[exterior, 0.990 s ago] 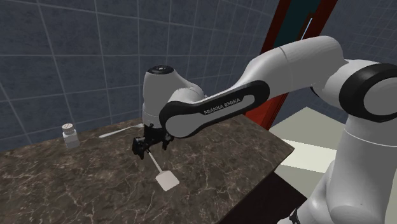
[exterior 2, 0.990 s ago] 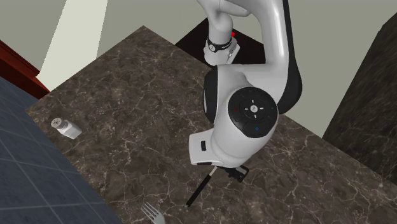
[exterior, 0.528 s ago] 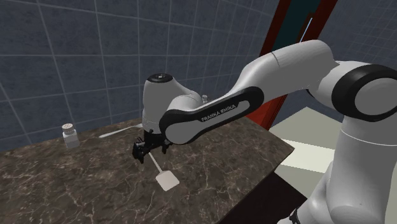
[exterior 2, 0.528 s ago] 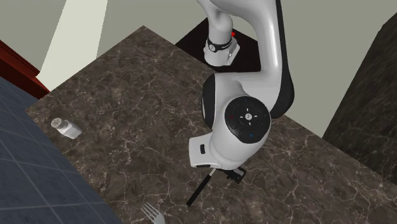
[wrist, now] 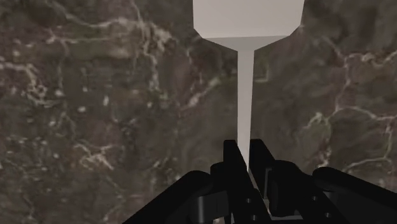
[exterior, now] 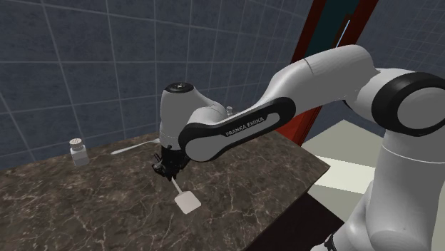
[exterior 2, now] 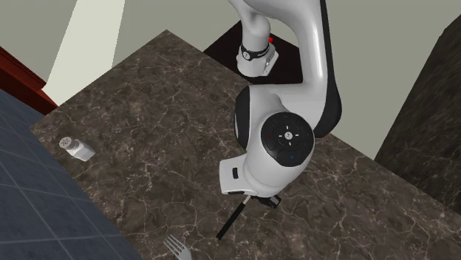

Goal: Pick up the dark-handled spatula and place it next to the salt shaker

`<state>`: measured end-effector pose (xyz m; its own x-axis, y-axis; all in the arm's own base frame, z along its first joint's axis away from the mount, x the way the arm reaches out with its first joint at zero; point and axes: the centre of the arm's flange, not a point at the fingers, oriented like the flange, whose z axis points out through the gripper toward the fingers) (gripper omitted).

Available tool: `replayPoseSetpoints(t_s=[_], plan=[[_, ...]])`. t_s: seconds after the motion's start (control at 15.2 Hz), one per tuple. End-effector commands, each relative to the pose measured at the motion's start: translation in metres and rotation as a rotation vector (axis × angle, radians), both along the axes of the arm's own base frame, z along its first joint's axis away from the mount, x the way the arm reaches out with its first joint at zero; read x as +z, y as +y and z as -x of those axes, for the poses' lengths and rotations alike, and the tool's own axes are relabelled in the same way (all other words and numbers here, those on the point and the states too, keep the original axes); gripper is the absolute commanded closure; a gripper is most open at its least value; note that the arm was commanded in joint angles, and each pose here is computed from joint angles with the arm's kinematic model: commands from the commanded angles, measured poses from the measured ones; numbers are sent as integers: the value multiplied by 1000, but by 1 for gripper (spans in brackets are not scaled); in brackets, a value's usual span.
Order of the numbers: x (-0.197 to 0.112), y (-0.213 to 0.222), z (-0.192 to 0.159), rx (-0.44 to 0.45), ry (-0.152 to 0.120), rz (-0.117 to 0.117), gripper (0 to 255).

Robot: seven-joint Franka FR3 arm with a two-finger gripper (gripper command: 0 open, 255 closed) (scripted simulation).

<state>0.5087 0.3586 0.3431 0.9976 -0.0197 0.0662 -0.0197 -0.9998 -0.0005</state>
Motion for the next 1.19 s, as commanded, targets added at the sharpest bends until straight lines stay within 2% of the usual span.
replayPoseSetpoints(t_s=[0.0, 0.33, 1.12], plan=[[0, 0, 0, 0, 0, 0, 255], [0, 0, 0, 0, 0, 0, 255], [63, 0, 0, 0, 0, 0, 255]])
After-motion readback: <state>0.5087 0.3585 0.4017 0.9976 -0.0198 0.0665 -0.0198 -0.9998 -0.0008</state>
